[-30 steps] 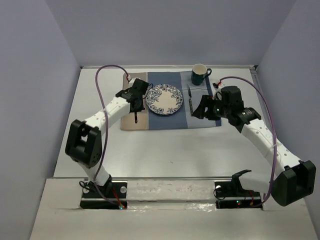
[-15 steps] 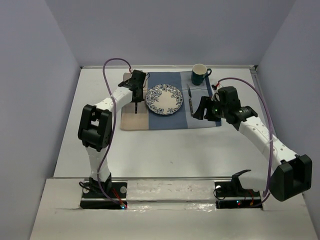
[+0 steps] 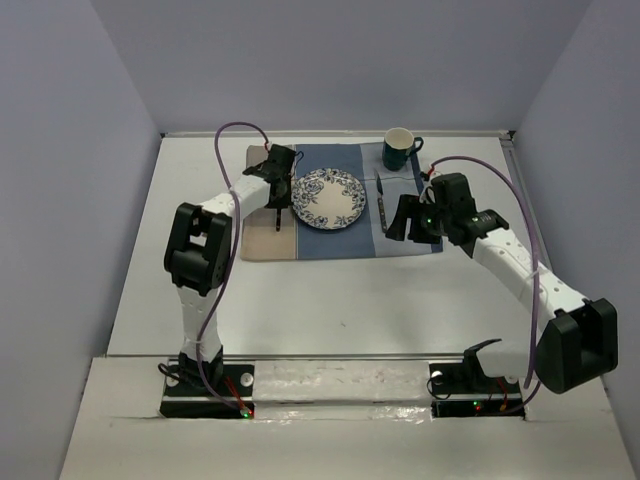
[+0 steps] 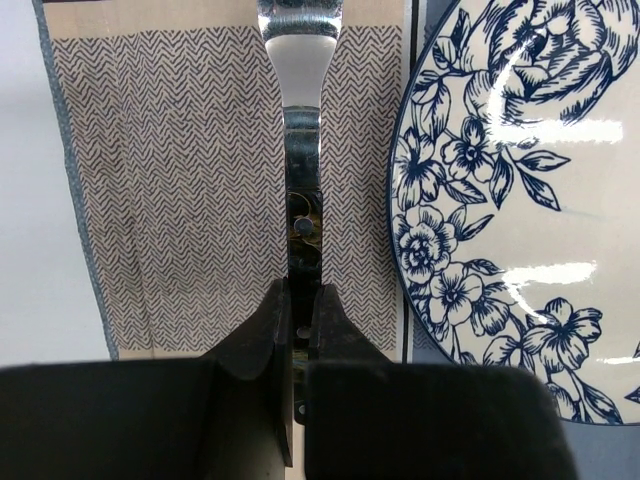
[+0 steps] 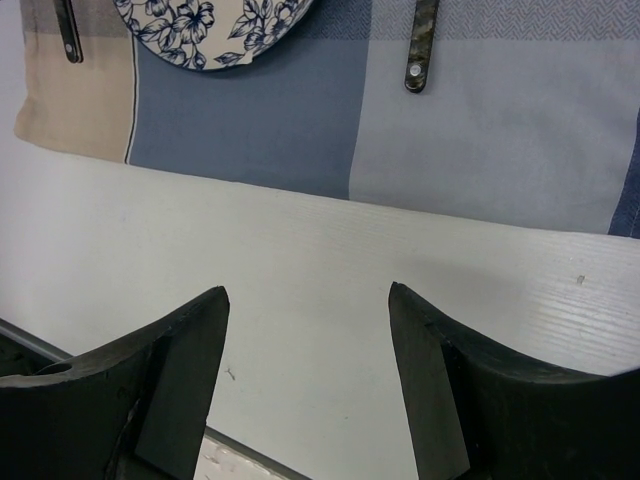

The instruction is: Set the dinner table for one person

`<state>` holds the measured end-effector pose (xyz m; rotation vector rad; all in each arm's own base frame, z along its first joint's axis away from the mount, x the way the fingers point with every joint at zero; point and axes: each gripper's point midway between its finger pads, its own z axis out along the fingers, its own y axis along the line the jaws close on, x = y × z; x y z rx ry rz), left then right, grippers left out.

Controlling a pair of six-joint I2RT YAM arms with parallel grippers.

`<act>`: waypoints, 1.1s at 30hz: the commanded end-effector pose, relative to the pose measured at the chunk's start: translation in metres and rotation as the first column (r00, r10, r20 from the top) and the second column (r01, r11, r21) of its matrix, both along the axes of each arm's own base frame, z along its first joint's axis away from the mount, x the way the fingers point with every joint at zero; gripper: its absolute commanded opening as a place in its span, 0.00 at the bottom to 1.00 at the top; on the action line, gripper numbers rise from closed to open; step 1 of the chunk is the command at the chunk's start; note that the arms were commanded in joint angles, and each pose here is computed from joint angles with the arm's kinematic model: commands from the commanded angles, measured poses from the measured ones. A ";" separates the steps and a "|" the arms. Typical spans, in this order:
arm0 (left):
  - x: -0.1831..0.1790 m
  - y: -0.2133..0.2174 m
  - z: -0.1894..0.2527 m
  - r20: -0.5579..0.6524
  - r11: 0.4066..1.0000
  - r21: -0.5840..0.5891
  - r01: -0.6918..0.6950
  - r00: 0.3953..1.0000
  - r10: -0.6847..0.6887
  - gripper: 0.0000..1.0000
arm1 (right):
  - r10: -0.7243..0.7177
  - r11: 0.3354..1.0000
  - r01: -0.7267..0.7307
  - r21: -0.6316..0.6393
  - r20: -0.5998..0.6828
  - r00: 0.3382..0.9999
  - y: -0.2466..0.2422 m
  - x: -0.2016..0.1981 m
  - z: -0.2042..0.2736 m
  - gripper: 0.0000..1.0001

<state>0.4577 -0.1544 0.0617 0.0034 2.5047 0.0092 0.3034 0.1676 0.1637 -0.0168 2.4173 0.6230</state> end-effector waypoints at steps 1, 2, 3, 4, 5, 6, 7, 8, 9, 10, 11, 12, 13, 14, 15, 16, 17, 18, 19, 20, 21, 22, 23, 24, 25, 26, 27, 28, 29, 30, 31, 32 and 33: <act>0.010 -0.005 0.005 0.034 1.000 -0.018 0.012 0.999 -0.011 0.00 | 0.012 1.000 -0.012 -0.005 0.040 0.999 0.002 0.008 0.013 0.71; 0.009 -0.005 0.003 0.028 1.000 -0.016 0.012 1.000 -0.011 0.00 | 0.014 1.000 -0.013 -0.007 0.036 0.999 0.002 0.009 0.012 0.71; 0.008 -0.004 0.000 0.021 1.000 -0.014 0.011 1.000 -0.010 0.00 | 0.015 1.000 -0.014 -0.006 0.037 0.999 0.003 0.010 0.013 0.71; 0.008 -0.003 -0.002 0.018 1.000 -0.012 0.008 1.000 -0.008 0.00 | 0.014 1.000 -0.013 -0.007 0.038 0.999 0.003 0.010 0.013 0.71; 0.008 -0.002 -0.003 0.019 1.000 -0.007 0.009 1.000 -0.009 0.00 | 0.014 1.000 -0.013 -0.008 0.036 0.999 0.003 0.011 0.012 0.71; 0.007 0.000 -0.007 0.012 1.000 0.000 0.006 1.000 -0.006 0.00 | 0.014 1.000 -0.013 -0.008 0.035 0.999 0.003 0.011 0.012 0.71; 0.007 0.000 -0.008 0.012 1.000 -0.002 0.005 1.000 -0.005 0.00 | 0.015 1.000 -0.014 -0.008 0.033 0.999 0.004 0.011 0.011 0.71; 0.008 0.001 -0.008 0.014 1.000 -0.007 0.006 1.000 -0.006 0.00 | 0.015 1.000 -0.014 -0.008 0.033 0.999 0.004 0.011 0.012 0.71; 0.008 0.001 -0.009 0.014 1.000 -0.007 0.006 1.000 -0.006 0.00 | 0.015 1.000 -0.014 -0.008 0.033 0.999 0.004 0.011 0.012 0.71; 0.008 0.001 -0.012 0.011 1.000 -0.007 0.005 1.000 -0.005 0.00 | 0.015 1.000 -0.014 -0.008 0.032 0.999 0.004 0.012 0.011 0.71; 0.009 0.001 -0.012 0.011 1.000 -0.008 0.004 1.000 -0.004 0.00 | 0.015 1.000 -0.015 -0.007 0.029 0.999 0.004 0.012 0.011 0.71; 0.009 0.002 -0.015 0.005 1.000 -0.006 0.002 1.000 -0.002 0.00 | 0.014 1.000 -0.013 -0.008 0.030 0.999 0.004 0.012 0.011 0.71; 0.009 0.002 -0.015 0.005 1.000 -0.005 0.001 1.000 -0.001 0.00 | 0.014 1.000 -0.013 -0.007 0.031 0.999 0.004 0.012 0.012 0.71; 0.008 0.002 -0.017 0.000 1.000 -0.002 -0.001 1.000 0.001 0.00 | 0.013 1.000 -0.012 -0.010 0.032 0.999 0.004 0.013 0.012 0.71; 0.008 0.002 -0.017 0.000 1.000 -0.001 0.000 1.000 0.000 0.00 | 0.010 1.000 -0.010 -0.011 0.031 0.999 0.004 0.013 0.012 0.72; 0.007 0.003 -0.019 -0.006 1.000 0.002 -0.002 1.000 0.002 0.00 | 0.010 1.000 -0.010 -0.013 0.032 0.999 0.003 0.013 0.012 0.72; 0.005 0.006 -0.021 -0.010 1.000 0.012 -0.009 1.000 0.009 0.00 | 0.008 1.000 -0.008 -0.013 0.035 0.999 0.003 0.014 0.013 0.72; 0.005 0.008 -0.023 -0.013 1.000 0.017 -0.016 1.000 0.016 0.00 | 0.009 1.000 -0.009 -0.015 0.033 0.999 0.003 0.013 0.012 0.72; 0.003 0.009 -0.024 -0.017 1.000 0.021 -0.021 1.000 0.022 0.01 | 0.006 1.000 -0.005 -0.018 0.035 0.999 0.002 0.014 0.013 0.73; 0.002 0.010 -0.025 -0.020 0.999 0.024 -0.024 0.999 0.025 0.04 | 0.002 1.000 -0.001 -0.022 0.035 0.999 0.001 0.015 0.013 0.73; 0.000 0.010 -0.027 -0.026 0.999 0.027 -0.028 0.999 0.028 0.08 | -0.004 1.000 0.005 -0.027 0.044 0.999 0.000 0.017 0.016 0.74; -0.001 0.012 -0.027 -0.027 0.999 0.027 -0.033 0.999 0.033 0.11 | -0.006 1.000 0.007 -0.030 0.049 0.999 0.000 0.018 0.017 0.74; -0.002 0.012 -0.026 -0.025 0.999 0.025 -0.037 0.999 0.038 0.21 | -0.006 0.999 0.008 -0.035 0.053 0.999 -0.001 0.018 0.019 0.75; -0.003 0.014 -0.027 -0.024 0.999 0.032 -0.043 0.999 0.044 0.26 | -0.007 0.999 0.009 -0.039 0.057 0.998 -0.002 0.019 0.020 0.75; -0.003 0.015 -0.024 -0.015 0.998 0.034 -0.047 0.999 0.047 0.32 | -0.009 0.999 0.012 -0.038 0.071 0.997 -0.002 0.022 0.027 0.77; -0.002 0.016 -0.021 -0.008 0.998 0.036 -0.051 0.999 0.051 0.38 | -0.009 0.999 0.012 -0.040 0.074 0.997 -0.002 0.022 0.029 0.78; -0.001 0.016 -0.018 -0.001 0.998 0.039 -0.051 0.999 0.051 0.49 | -0.010 0.999 0.013 -0.040 0.079 0.997 -0.002 0.023 0.031 0.82; 0.000 0.017 -0.012 0.012 0.998 0.038 -0.053 0.999 0.052 0.54 | -0.009 0.999 0.012 -0.036 0.093 0.996 -0.001 0.025 0.038 0.83; 0.002 0.016 -0.008 0.022 0.998 0.034 -0.054 0.998 0.053 0.60 | -0.007 0.999 0.010 -0.036 0.094 0.996 -0.001 0.025 0.040 0.84; 0.003 0.015 -0.003 0.031 0.998 0.029 -0.049 0.998 0.048 0.83 | -0.005 0.999 0.008 -0.036 0.101 0.995 -0.001 0.026 0.043 0.85; 0.004 0.016 0.006 0.049 0.998 0.023 -0.055 0.997 0.053 0.99 | -0.007 0.999 0.011 -0.034 0.111 0.994 -0.001 0.028 0.047 0.85; 0.005 0.017 0.013 0.064 0.998 0.021 -0.062 0.996 0.060 0.99 | -0.009 0.999 0.013 -0.034 0.126 0.992 -0.001 0.030 0.056 0.86; 0.007 0.018 0.021 0.085 0.997 0.020 -0.074 0.994 0.072 0.99 | -0.014 0.999 0.019 -0.036 0.142 0.990 -0.002 0.032 0.063 0.87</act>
